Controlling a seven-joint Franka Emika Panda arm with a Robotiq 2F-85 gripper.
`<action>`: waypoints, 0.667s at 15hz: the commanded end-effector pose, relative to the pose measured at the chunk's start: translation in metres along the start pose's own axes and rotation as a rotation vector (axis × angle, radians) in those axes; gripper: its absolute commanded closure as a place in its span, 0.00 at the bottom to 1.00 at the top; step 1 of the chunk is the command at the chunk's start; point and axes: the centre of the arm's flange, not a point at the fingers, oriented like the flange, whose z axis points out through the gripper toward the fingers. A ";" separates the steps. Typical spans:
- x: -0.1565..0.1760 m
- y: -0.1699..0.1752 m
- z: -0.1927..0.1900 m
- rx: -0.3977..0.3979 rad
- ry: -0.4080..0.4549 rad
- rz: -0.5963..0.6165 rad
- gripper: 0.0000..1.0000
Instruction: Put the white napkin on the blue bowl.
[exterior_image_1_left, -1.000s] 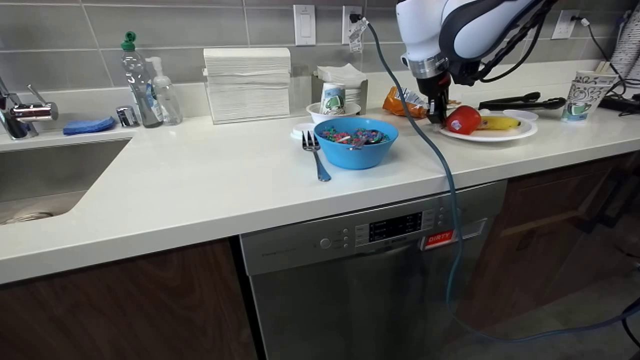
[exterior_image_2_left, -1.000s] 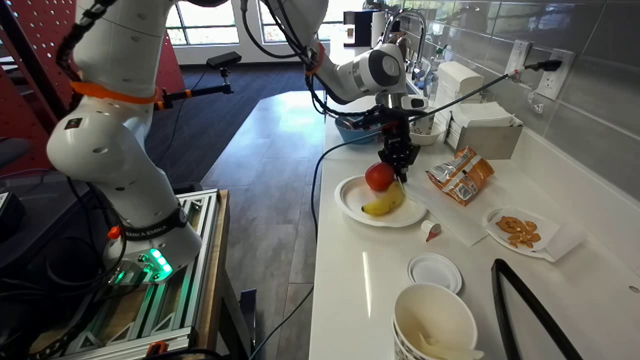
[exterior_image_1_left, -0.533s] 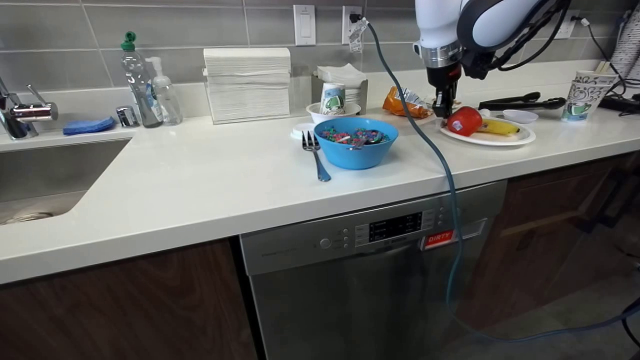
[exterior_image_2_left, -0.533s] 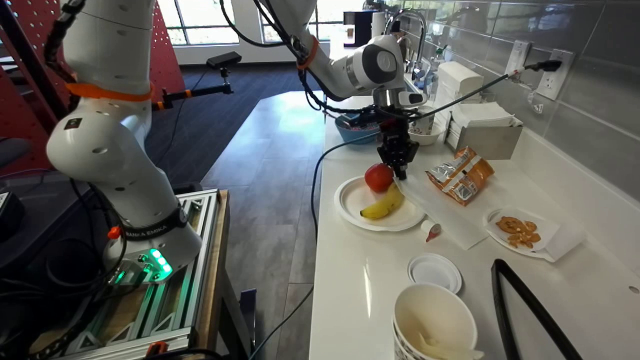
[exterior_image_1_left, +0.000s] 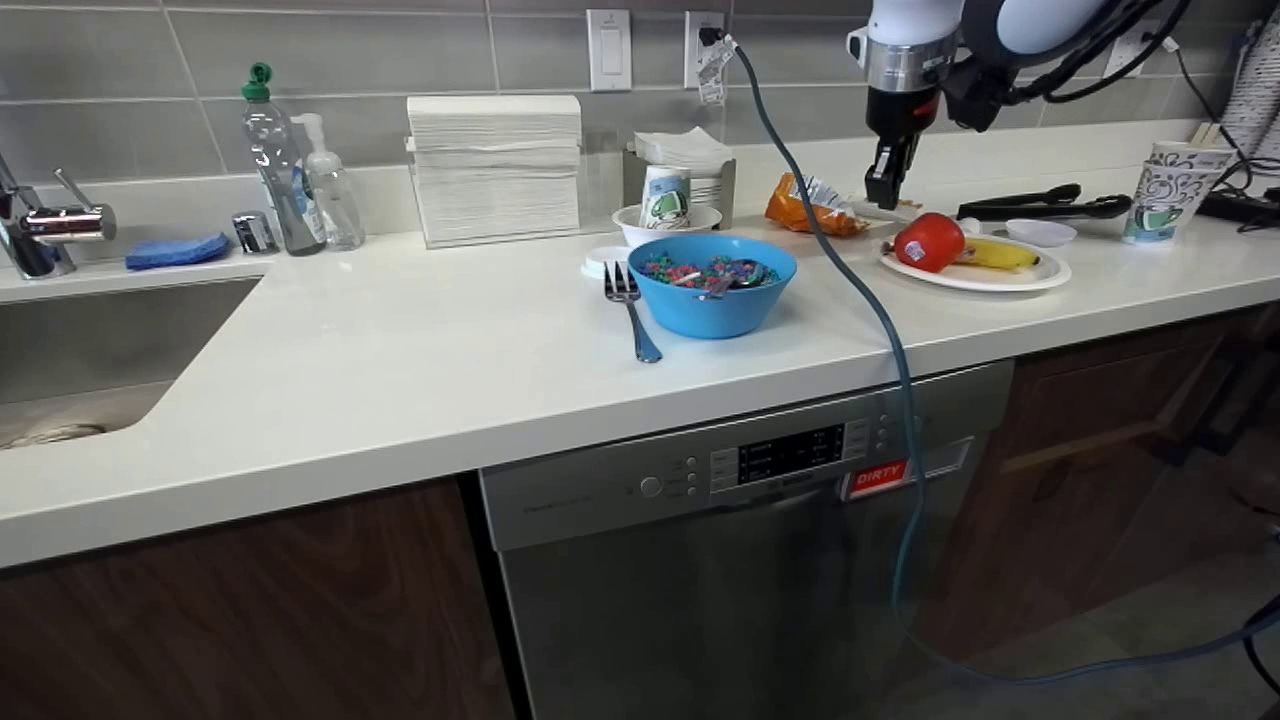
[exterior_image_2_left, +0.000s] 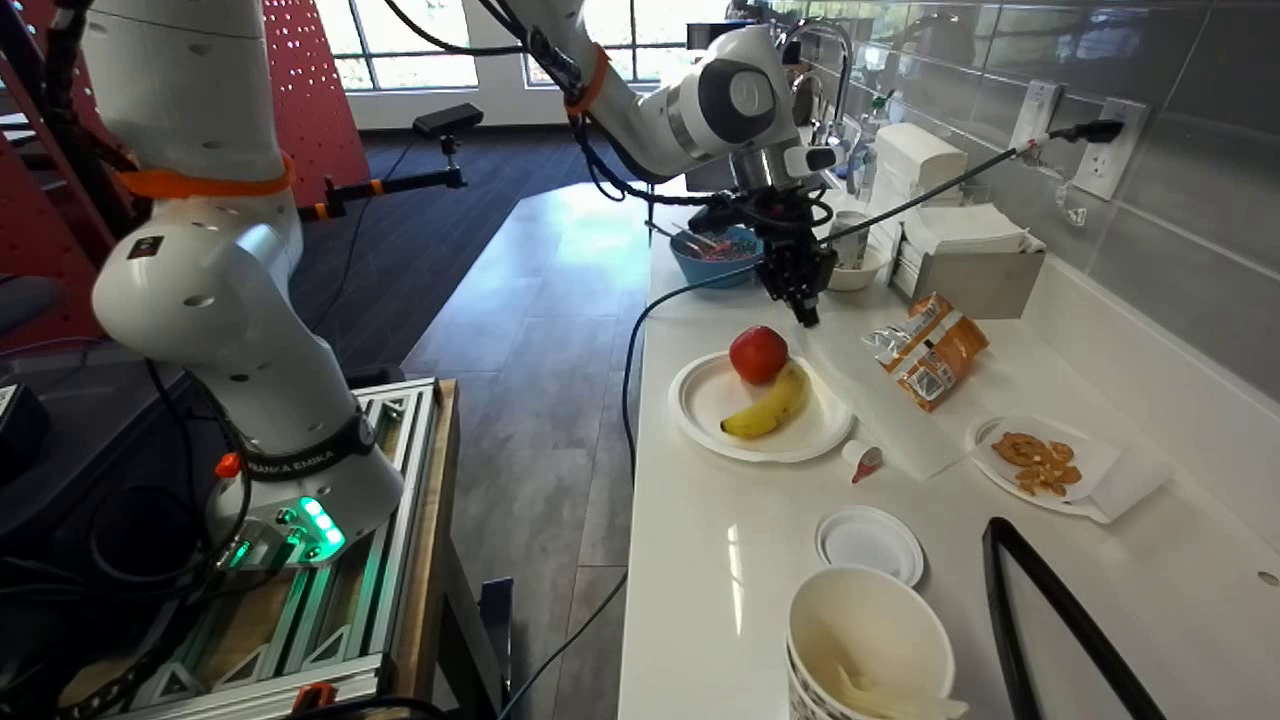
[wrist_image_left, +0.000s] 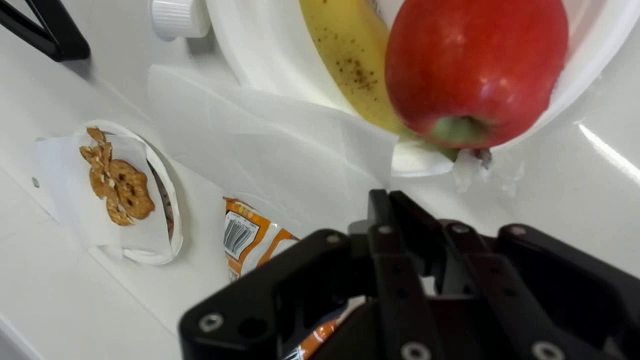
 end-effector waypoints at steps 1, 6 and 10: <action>-0.028 0.002 -0.024 0.023 0.062 0.016 0.99; -0.048 -0.005 -0.056 0.058 0.108 -0.010 0.99; -0.069 -0.014 -0.082 0.082 0.139 -0.030 0.99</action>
